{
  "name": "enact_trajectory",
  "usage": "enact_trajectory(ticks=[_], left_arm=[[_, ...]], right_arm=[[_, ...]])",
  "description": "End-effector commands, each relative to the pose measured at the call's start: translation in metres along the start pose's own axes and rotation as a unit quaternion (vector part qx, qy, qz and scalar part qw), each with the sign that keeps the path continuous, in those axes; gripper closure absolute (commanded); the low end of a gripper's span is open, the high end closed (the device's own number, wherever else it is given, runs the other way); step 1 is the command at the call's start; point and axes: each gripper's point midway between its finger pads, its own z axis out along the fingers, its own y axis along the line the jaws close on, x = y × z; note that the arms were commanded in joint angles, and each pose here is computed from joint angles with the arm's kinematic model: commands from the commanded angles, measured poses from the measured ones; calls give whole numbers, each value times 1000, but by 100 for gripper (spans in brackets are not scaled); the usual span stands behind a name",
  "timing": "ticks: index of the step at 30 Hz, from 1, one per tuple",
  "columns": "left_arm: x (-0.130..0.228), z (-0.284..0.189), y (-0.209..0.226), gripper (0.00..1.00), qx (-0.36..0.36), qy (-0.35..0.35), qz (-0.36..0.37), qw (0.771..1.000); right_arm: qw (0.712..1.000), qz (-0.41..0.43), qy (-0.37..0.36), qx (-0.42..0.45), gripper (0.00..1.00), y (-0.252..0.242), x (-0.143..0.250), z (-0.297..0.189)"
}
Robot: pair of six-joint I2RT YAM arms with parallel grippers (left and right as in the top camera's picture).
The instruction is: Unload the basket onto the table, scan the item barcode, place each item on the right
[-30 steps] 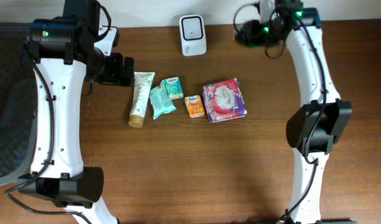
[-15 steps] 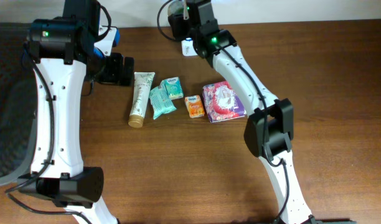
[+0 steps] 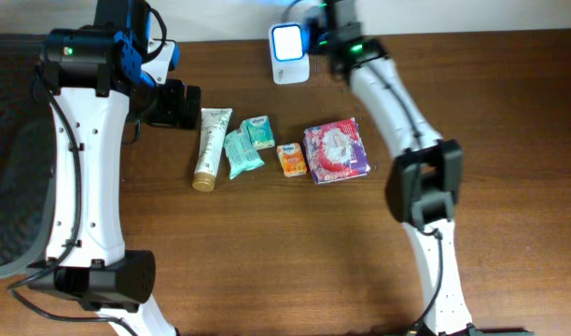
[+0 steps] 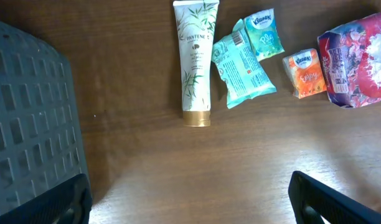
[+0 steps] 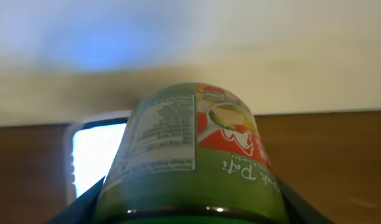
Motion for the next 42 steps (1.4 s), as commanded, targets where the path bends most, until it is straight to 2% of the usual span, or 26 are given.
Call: enact_trajectory(ticks=[1,3,5,6,9,11,12,17,20,21,22,23,24,27,29,31,33,36,37,38,40,42], left_arm=[[1,-3,1,1,-3,-3,6,1000],[1,-3,1,1,-3,-3,6,1000],[1,-3,1,1,-3,-3,6,1000],[1,-3,1,1,-3,-3,6,1000],[1,-3,1,1,-3,-3,6,1000],[1,-3,1,1,-3,-3,6,1000],[1,-3,1,1,-3,-3,6,1000],[1,-3,1,1,-3,-3,6,1000],[1,-3,1,1,-3,-3,6,1000],[1,-3,1,1,-3,-3,6,1000],[1,-3,1,1,-3,-3,6,1000],[1,-3,1,1,-3,-3,6,1000],[1,-3,1,1,-3,-3,6,1000],[1,-3,1,1,-3,-3,6,1000],[1,-3,1,1,-3,-3,6,1000],[1,-3,1,1,-3,-3,6,1000],[1,-3,1,1,-3,-3,6,1000],[1,-3,1,1,-3,-3,6,1000],[1,-3,1,1,-3,-3,6,1000],[1,-3,1,1,-3,-3,6,1000],[1,-3,1,1,-3,-3,6,1000],[1,-3,1,1,-3,-3,6,1000]], right_arm=[[996,50,-40,61,55,-85,-71,-78],[987,105,11,119,55,-158,-50,-88],[967,177,61,176,55,-230,-22,-106],[947,225,90,212,55,-280,-2,-125],[920,287,128,233,51,-344,27,-156],[895,343,157,238,51,-389,56,-178],[872,403,177,214,51,-422,83,-191],[827,480,209,205,47,-470,150,-197],[816,496,208,214,44,-490,177,-194],[815,498,203,216,41,-495,179,-196],[813,501,198,219,22,-500,180,-199],[812,504,195,221,14,-504,180,-203],[811,506,193,222,2,-506,179,-207],[816,505,169,227,2,-509,147,-235],[829,492,136,230,1,-503,105,-263],[850,466,89,228,1,-480,51,-302],[870,442,61,207,1,-447,15,-324],[932,350,77,56,1,-347,-23,-323],[954,287,86,-9,8,-309,-33,-312],[966,221,106,-77,10,-260,-37,-291],[963,181,175,-100,4,-198,-18,-252],[957,129,254,-51,1,-165,19,-219]])
